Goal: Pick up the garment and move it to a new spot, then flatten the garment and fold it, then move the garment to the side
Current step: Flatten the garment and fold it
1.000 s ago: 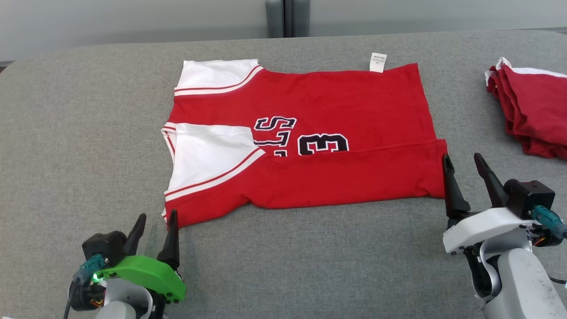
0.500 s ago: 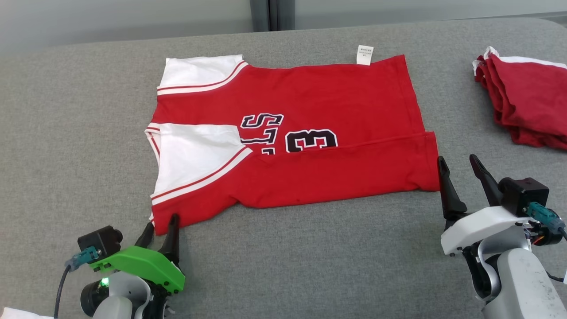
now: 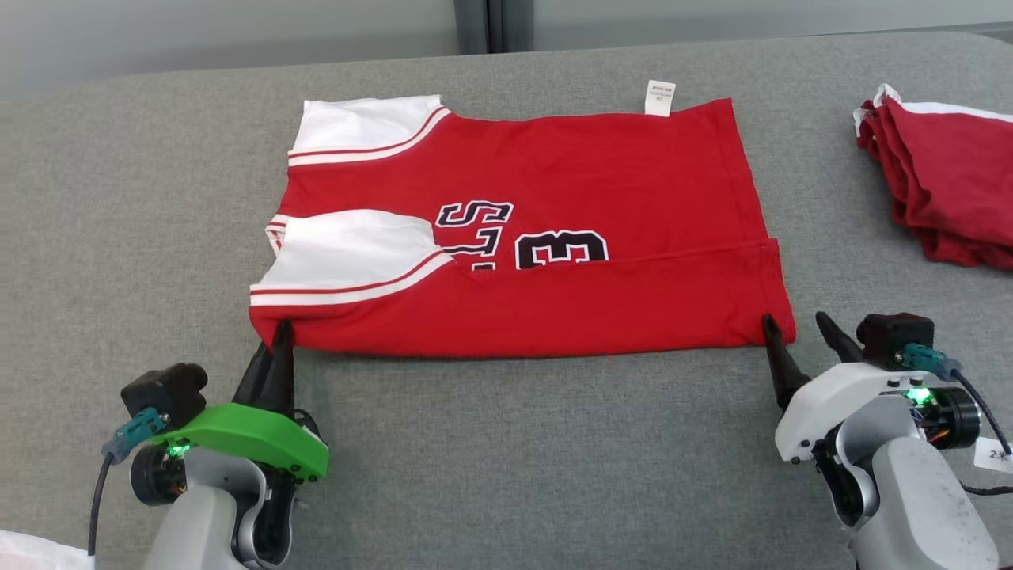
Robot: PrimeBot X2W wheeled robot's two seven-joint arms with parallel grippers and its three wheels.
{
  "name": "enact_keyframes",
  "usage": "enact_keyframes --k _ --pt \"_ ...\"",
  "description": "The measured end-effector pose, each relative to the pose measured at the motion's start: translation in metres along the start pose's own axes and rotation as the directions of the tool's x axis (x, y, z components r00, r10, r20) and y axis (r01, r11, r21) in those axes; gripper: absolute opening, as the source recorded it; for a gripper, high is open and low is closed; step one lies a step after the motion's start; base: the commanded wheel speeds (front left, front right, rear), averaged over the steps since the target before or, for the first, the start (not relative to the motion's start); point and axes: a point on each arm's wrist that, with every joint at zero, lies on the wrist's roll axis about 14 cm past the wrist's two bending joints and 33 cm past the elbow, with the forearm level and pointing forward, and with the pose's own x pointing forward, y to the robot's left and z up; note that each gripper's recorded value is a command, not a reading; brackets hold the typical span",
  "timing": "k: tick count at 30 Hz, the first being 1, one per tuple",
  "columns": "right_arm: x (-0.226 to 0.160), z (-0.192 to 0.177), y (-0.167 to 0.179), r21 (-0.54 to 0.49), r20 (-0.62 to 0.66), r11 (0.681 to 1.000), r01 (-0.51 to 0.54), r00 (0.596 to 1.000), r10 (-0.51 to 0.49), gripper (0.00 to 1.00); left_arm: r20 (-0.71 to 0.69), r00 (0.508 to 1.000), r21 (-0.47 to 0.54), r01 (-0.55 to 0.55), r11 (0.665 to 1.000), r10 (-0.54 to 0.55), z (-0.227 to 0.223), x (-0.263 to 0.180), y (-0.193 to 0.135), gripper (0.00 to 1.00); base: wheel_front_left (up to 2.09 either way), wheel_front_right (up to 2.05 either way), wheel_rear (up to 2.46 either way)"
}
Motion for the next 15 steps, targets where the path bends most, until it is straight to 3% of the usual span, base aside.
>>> enact_keyframes --k 6,8,9,15 --pt "0.01 -0.023 0.013 0.025 -0.108 0.999 -0.03 0.994 0.032 0.97 0.031 0.999 0.039 0.025 0.999 -0.026 0.013 -0.002 -0.004 0.0 0.0 0.0 0.0" --pt "0.014 -0.025 0.02 0.022 -0.119 0.999 -0.048 0.992 0.05 0.09 0.023 0.999 0.058 0.035 0.998 -0.036 0.013 -0.004 -0.006 0.0 0.0 0.0 0.0" --pt "0.015 -0.024 0.022 0.023 -0.116 0.998 -0.054 0.992 0.057 0.0 0.021 0.999 0.066 0.038 0.997 -0.039 0.013 -0.004 -0.007 0.0 0.0 0.0 0.0" --pt "0.015 -0.008 0.027 0.032 -0.04 0.997 -0.067 0.997 0.068 0.0 0.017 0.998 0.105 0.059 0.993 -0.061 0.017 -0.01 -0.012 0.0 0.0 0.0 0.0"
